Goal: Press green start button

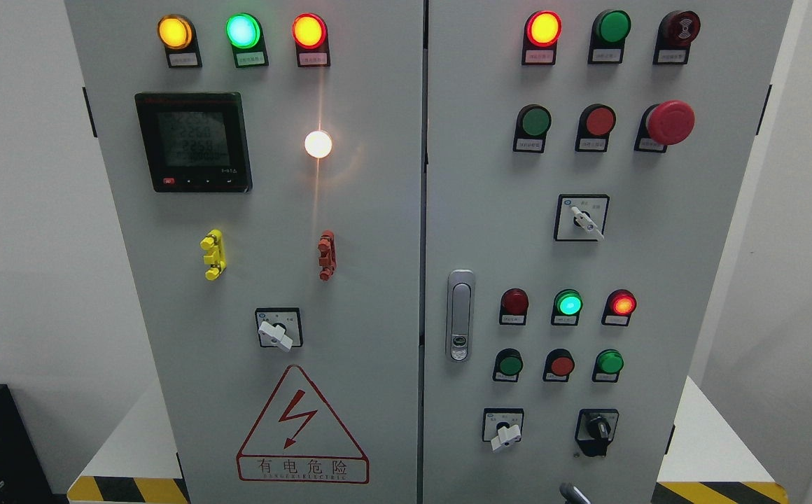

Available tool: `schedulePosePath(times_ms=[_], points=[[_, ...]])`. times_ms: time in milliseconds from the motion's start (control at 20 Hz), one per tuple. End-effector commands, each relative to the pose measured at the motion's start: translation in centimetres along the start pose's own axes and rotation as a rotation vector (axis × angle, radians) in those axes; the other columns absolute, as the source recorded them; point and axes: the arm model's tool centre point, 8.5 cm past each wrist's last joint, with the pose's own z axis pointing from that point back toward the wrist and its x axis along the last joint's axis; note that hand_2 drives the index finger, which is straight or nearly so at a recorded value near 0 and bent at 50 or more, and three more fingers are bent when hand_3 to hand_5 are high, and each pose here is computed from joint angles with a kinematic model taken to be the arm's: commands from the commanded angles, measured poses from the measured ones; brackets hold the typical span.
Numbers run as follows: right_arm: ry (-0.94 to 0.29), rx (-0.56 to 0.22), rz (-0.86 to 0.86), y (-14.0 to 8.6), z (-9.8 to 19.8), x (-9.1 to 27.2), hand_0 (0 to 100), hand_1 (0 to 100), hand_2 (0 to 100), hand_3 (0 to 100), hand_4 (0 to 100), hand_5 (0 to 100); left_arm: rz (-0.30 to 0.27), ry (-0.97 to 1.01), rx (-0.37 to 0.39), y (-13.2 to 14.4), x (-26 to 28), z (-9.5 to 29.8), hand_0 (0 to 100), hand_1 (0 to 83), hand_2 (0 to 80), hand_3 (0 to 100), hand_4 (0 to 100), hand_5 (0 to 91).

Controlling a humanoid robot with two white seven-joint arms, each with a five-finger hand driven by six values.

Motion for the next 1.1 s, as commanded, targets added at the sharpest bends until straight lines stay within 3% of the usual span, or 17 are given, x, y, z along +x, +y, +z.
schedulePosePath(times_ms=[0, 300, 400, 450, 550, 600, 900, 1000, 1050], points=[[-0.002, -0.003, 0.001, -0.1, 0.0, 0.1, 0, 0, 0, 0, 0, 0, -0.005, -0.027, -0.003, -0.1, 1.0, -0.1, 12, 55.6, 0.0, 0, 0, 0.0], [-0.011, -0.001, 0.008, 0.0, 0.0, 0.3, 0, 0, 0, 0, 0, 0, -0.005, -0.027, -0.002, -0.1, 1.0, -0.1, 12, 55.6, 0.0, 0, 0, 0.0], [-0.028, -0.004, 0.028, 0.0, -0.1, 0.7, 0, 4, 0, 0, 0, 0, -0.005, -0.027, -0.003, -0.1, 1.0, -0.1, 12, 55.6, 0.0, 0, 0, 0.0], [-0.030, -0.004, 0.054, 0.0, -0.1, 0.9, 0, 13, 0, 5, 1, 0, -0.005, -0.027, -0.003, -0.1, 1.0, -0.1, 12, 55.6, 0.0, 0, 0, 0.0], [-0.044, -0.024, 0.127, -0.1, -0.1, 1.0, 0, 16, 0, 19, 13, 0, -0.005, -0.027, -0.003, -0.1, 1.0, -0.1, 12, 55.6, 0.0, 0, 0, 0.0], [-0.063, -0.036, 0.167, -0.2, -0.1, 1.3, 0, 18, 0, 26, 22, 4, -0.005, -0.027, -0.003, -0.1, 1.0, -0.1, 12, 55.6, 0.0, 0, 0, 0.0], [-0.183, -0.071, 0.398, 0.0, -0.4, 3.7, 0, 22, 0, 61, 57, 56, -0.005, -0.027, -0.002, -0.1, 1.0, -0.1, 12, 55.6, 0.0, 0, 0, 0.0], [-0.216, -0.086, 0.500, 0.0, -0.4, 4.4, 0, 23, 0, 63, 62, 67, -0.005, -0.027, -0.003, -0.1, 1.0, -0.1, 12, 55.6, 0.0, 0, 0, 0.0], [-0.226, -0.087, 0.550, 0.1, -0.6, 4.6, 0, 25, 0, 62, 64, 78, -0.005, -0.027, -0.002, -0.1, 1.0, -0.1, 12, 55.6, 0.0, 0, 0, 0.0]])
